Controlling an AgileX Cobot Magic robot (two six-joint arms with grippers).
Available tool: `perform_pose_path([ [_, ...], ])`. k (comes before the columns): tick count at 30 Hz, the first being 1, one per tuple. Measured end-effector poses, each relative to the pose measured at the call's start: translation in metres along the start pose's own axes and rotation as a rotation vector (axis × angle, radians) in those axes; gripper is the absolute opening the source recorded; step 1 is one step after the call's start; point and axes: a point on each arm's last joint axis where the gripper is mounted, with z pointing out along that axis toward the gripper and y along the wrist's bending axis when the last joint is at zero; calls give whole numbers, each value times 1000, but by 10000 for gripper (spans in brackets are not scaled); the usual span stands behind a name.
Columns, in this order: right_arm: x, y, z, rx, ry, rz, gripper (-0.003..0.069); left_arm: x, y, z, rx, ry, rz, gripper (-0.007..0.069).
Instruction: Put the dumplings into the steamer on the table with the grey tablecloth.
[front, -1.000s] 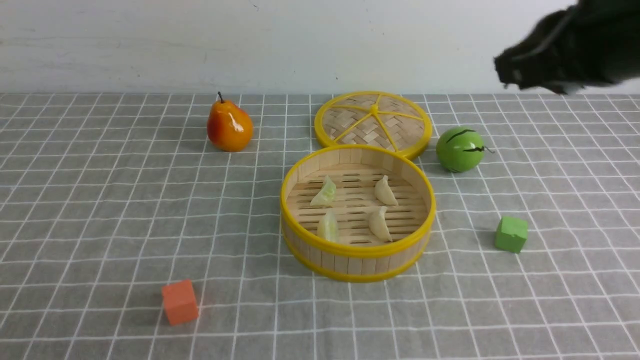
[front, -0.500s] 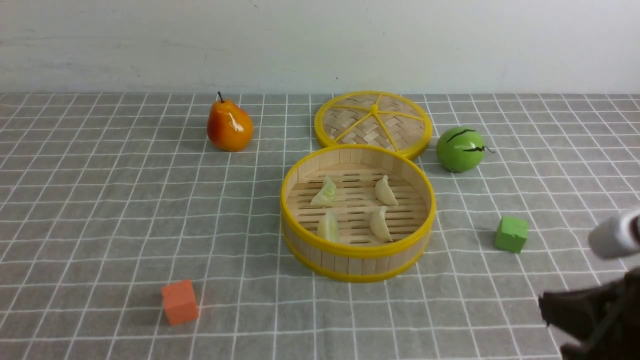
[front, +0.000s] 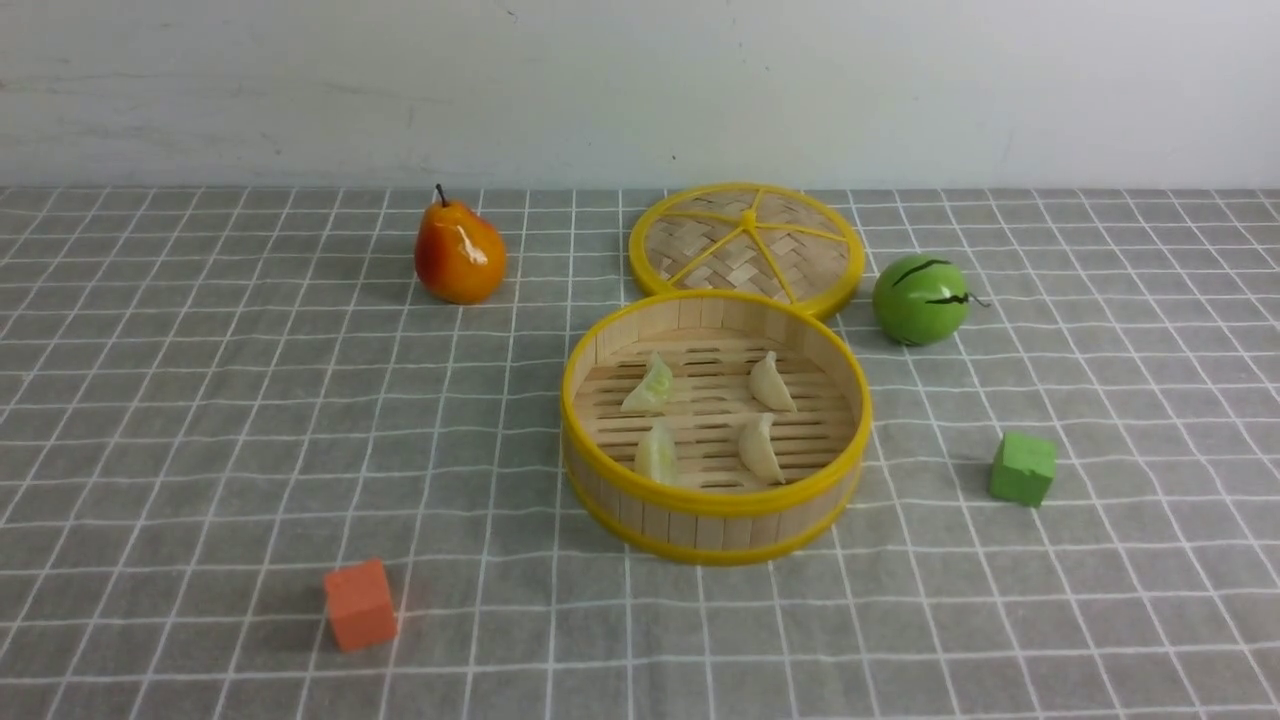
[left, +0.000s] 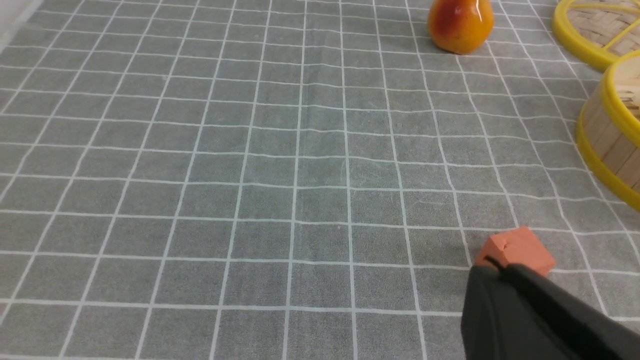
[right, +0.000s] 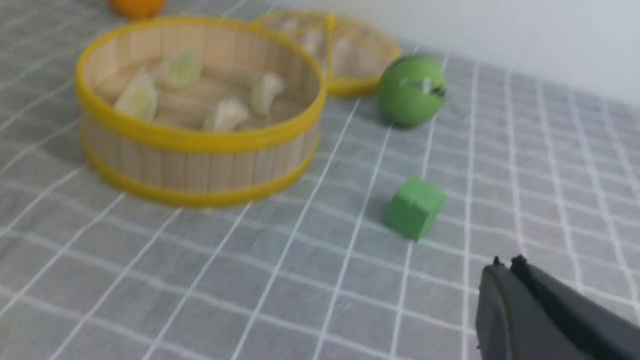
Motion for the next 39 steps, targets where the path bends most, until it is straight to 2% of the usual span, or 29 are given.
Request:
perform_pose_path([
  [2, 12, -2, -7, 58, -50, -1, -16, 0, 0, 0, 0, 0, 0, -14],
  [5, 22, -5, -11, 143, 7, 17, -16, 0, 0, 0, 0, 0, 1, -13],
  [8, 30, -7, -12, 183, 89, 62, -16, 0, 0, 0, -2, 1, 1, -12],
  [14, 39, -6, -13, 187, 195, 148, -15, 0, 0, 0, -4, 2, 1, -7],
  [39, 39, -6, -14, 188, 207, 154, 1, 3, 1, 0, 3, -9, 8, 6],
])
